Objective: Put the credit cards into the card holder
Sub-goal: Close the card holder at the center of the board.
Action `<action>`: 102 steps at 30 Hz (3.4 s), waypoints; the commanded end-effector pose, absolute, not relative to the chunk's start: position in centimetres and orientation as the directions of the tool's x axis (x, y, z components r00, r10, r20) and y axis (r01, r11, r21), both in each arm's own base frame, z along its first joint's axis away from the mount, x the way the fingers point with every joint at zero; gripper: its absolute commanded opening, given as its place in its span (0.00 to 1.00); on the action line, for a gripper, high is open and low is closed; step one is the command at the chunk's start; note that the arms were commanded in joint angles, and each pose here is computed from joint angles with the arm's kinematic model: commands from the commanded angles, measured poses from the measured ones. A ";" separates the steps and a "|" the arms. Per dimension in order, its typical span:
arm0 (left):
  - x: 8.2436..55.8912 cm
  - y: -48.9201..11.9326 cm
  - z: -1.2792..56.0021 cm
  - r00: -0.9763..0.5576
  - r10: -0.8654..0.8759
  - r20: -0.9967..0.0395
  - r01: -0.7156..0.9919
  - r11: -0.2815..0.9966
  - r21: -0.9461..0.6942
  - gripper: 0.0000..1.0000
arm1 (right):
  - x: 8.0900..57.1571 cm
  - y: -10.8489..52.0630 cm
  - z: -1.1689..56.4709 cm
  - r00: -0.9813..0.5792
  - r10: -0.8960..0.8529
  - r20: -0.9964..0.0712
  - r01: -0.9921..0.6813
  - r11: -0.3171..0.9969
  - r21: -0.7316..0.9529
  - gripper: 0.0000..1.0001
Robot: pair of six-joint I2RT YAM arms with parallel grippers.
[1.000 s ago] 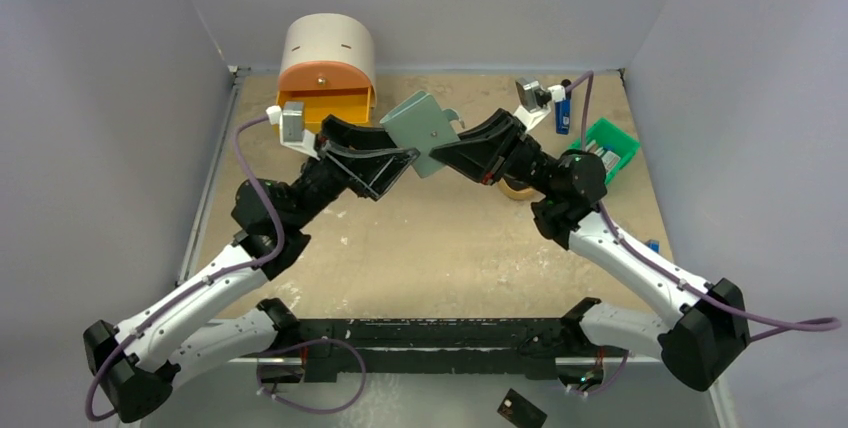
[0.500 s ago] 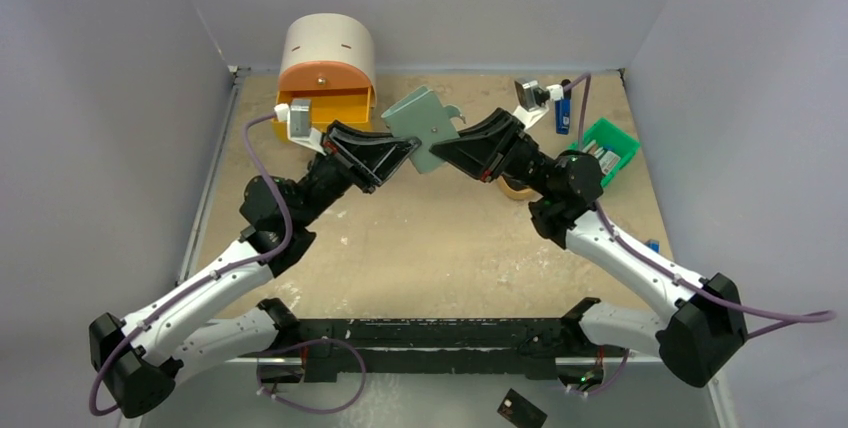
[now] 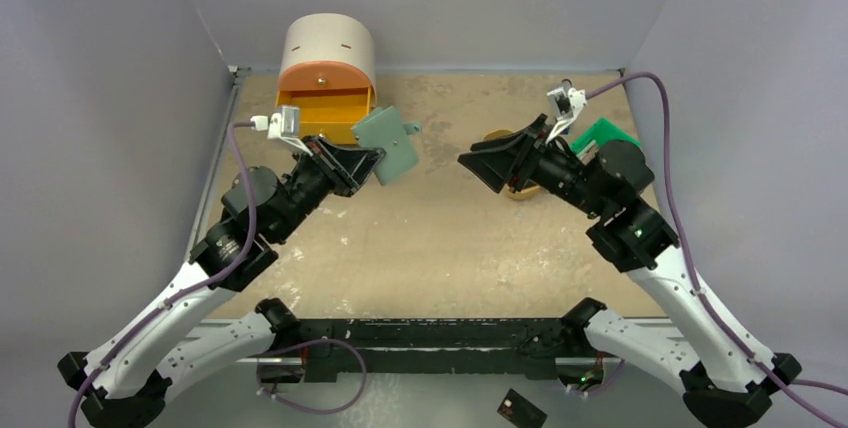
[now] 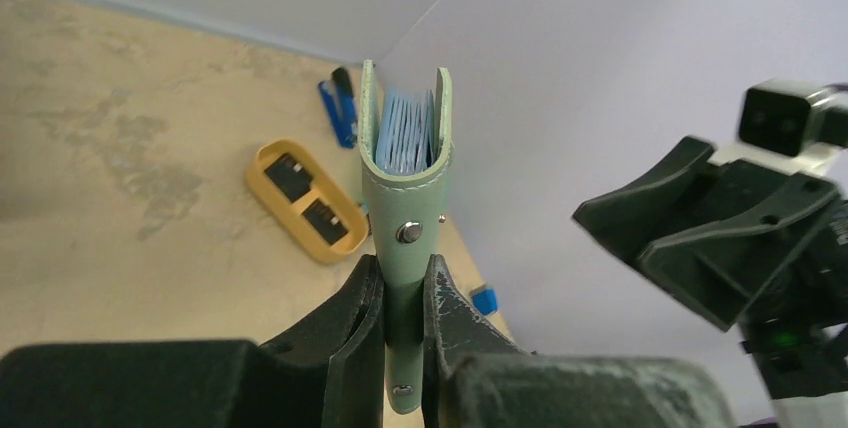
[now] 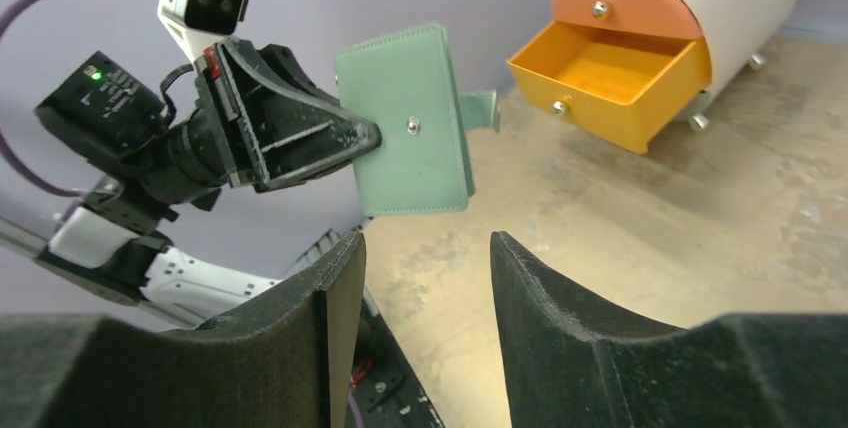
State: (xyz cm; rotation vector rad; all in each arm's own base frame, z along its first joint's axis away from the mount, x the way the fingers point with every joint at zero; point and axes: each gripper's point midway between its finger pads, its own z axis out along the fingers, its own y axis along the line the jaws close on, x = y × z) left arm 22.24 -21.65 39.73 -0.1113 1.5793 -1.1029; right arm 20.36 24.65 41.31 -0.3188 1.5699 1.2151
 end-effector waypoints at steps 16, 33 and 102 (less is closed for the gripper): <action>21.3 -21.8 38.9 -0.383 -0.543 -0.748 0.484 0.571 -0.663 0.00 | 25.3 29.0 37.4 -0.542 0.268 -0.797 -0.644 0.477 0.598 0.47; 20.8 -22.0 38.7 -0.394 -0.531 -0.750 0.503 0.558 -0.660 0.00 | 25.9 30.5 37.5 -0.570 0.277 -0.773 -0.652 0.419 0.631 0.29; 24.4 -24.5 37.9 -0.415 -0.490 -0.767 0.454 0.619 -0.641 0.00 | 25.2 32.0 34.7 -0.572 0.011 -0.820 -0.724 0.463 0.511 0.00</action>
